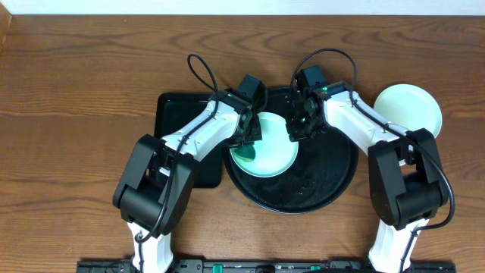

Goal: Clean dirty plates on tray and stack at the side
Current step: 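Rub the sponge around the plate's center with the left gripper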

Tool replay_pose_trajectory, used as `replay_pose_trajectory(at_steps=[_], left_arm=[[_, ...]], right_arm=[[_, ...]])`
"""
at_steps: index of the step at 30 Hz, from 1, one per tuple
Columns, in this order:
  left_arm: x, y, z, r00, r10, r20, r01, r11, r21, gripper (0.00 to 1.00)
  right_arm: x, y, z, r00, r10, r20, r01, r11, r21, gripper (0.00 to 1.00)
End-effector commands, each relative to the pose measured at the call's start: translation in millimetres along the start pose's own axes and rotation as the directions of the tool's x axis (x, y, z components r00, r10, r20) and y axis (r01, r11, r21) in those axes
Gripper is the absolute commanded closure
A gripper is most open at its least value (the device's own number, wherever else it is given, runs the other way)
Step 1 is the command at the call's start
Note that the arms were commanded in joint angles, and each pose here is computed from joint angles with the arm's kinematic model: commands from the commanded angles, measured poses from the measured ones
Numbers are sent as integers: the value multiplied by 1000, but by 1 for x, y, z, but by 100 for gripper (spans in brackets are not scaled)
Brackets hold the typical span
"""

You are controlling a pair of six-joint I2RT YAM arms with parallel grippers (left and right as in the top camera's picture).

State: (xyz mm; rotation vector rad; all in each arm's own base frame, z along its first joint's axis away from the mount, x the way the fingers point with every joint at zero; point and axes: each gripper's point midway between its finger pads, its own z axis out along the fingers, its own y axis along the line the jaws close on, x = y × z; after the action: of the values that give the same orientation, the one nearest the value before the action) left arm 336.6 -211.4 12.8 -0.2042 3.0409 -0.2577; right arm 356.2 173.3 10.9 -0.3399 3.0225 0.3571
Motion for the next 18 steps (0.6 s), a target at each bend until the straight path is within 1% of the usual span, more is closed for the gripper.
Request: replay_pose_trajectory(at_steps=[1, 3, 11, 16, 18], left_arm=[[21, -14, 16, 996, 26, -83, -22, 999, 41, 92], [24, -18, 17, 996, 25, -84, -22, 999, 43, 92], [40, -39, 18, 992, 92, -83, -87, 994, 64, 92], [48, -55, 17, 987, 112, -113, -96, 986, 137, 92], [43, -57, 14, 989, 108, -102, -92, 985, 149, 92]], right_arm=[[4, 9, 7, 1000, -19, -19, 19, 1000, -9, 99], [4, 9, 7, 1000, -19, -19, 19, 1000, -9, 99], [4, 9, 7, 1000, -19, -19, 19, 1000, -9, 99], [4, 9, 7, 1000, -19, -19, 19, 1000, -9, 99], [4, 9, 7, 1000, -19, -19, 19, 1000, -9, 99]])
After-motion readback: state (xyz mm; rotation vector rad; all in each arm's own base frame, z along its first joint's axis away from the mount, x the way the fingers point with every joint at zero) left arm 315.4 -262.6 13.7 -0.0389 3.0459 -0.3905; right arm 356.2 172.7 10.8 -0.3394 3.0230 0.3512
